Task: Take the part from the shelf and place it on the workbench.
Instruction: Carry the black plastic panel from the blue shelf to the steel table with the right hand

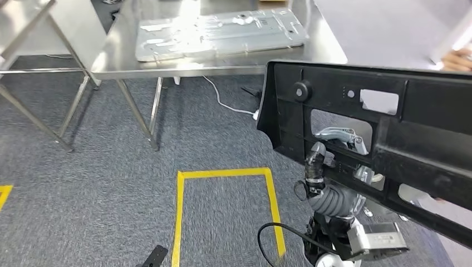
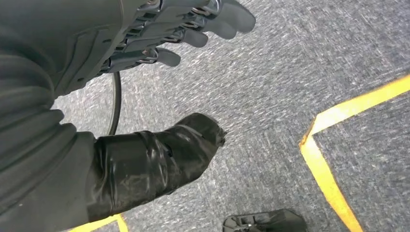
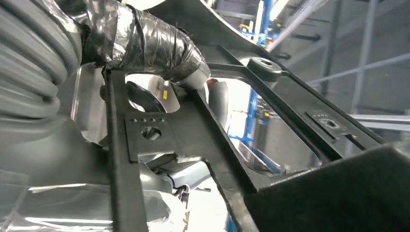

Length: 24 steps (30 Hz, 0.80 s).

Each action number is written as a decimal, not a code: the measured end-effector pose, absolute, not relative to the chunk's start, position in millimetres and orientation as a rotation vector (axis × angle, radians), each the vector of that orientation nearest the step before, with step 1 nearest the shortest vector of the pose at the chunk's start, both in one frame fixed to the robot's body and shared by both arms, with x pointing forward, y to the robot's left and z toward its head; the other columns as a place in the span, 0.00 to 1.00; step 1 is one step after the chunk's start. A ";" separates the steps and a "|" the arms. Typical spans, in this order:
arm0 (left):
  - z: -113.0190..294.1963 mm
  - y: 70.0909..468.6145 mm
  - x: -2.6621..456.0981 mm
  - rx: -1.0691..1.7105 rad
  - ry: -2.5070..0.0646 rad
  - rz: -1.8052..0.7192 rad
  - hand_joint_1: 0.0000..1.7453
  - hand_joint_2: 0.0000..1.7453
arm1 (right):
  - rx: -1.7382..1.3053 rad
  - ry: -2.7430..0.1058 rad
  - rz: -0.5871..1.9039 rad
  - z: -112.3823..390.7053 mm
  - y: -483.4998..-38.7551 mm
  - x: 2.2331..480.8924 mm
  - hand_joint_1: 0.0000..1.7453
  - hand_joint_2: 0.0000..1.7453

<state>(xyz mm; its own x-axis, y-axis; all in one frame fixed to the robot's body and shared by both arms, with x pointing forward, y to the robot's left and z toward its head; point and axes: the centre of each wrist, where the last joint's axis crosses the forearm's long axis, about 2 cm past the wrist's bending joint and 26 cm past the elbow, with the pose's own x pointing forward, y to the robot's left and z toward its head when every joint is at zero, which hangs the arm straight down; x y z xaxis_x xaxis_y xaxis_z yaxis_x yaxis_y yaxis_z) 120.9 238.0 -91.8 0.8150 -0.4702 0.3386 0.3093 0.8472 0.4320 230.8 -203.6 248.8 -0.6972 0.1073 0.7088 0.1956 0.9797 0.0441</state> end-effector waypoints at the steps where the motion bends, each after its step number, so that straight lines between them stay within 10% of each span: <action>1: -91.7 238.1 121.0 0.371 -0.454 -0.426 0.00 1.00 | -0.211 -2.346 -0.147 248.8 -203.6 230.9 1.00 1.00; 24: -92.8 241.0 118.2 0.370 -0.451 -0.429 0.00 1.00 | -0.208 -2.362 -0.153 250.4 -202.5 231.2 1.00 1.00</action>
<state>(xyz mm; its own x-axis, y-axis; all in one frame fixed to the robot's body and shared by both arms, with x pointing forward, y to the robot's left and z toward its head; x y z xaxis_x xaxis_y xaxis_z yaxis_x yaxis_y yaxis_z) 118.2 241.0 -92.8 0.8144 -0.4726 0.3367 0.3128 0.8463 0.4312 231.2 -202.5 250.4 -0.7080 0.1053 0.6984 0.1944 0.9797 0.0494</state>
